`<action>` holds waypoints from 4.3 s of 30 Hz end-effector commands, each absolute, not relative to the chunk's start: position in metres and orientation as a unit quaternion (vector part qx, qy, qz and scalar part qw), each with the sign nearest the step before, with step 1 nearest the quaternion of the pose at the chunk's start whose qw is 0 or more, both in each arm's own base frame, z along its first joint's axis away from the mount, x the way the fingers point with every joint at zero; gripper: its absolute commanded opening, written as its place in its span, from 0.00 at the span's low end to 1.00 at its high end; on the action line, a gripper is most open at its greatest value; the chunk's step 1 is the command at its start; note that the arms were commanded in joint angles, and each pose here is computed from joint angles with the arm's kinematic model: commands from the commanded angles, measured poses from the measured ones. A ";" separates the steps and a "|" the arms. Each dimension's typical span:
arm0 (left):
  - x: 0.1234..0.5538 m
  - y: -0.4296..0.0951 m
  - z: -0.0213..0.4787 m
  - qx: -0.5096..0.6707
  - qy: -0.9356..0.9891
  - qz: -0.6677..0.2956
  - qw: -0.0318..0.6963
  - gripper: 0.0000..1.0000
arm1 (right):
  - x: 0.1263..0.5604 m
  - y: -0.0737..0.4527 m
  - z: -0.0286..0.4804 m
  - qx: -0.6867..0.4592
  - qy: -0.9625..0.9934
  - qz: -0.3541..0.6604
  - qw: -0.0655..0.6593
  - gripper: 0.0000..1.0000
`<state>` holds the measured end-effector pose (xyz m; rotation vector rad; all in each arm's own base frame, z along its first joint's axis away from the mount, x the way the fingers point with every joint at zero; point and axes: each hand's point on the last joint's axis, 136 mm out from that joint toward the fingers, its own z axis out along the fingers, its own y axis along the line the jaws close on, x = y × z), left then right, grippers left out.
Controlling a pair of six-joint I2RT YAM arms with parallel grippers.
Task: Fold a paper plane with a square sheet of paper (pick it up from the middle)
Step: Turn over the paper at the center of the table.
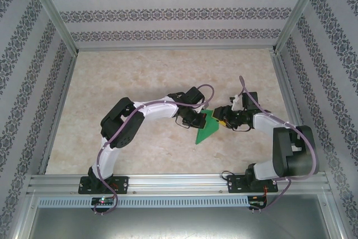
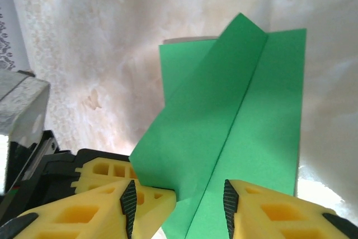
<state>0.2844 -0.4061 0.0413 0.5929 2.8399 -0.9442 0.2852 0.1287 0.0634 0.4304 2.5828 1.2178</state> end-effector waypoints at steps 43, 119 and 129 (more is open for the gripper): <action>0.339 -0.411 0.223 0.100 0.841 -0.490 0.207 0.05 | 0.300 0.136 0.196 0.172 0.746 0.612 0.199 0.47; 0.327 -0.385 0.254 0.042 0.809 -0.548 0.209 0.13 | 0.320 0.151 0.224 0.143 0.729 0.631 0.223 0.16; 0.328 -0.360 0.239 0.079 0.864 -0.438 0.235 0.04 | 0.312 0.142 0.200 0.135 0.790 0.552 0.232 0.53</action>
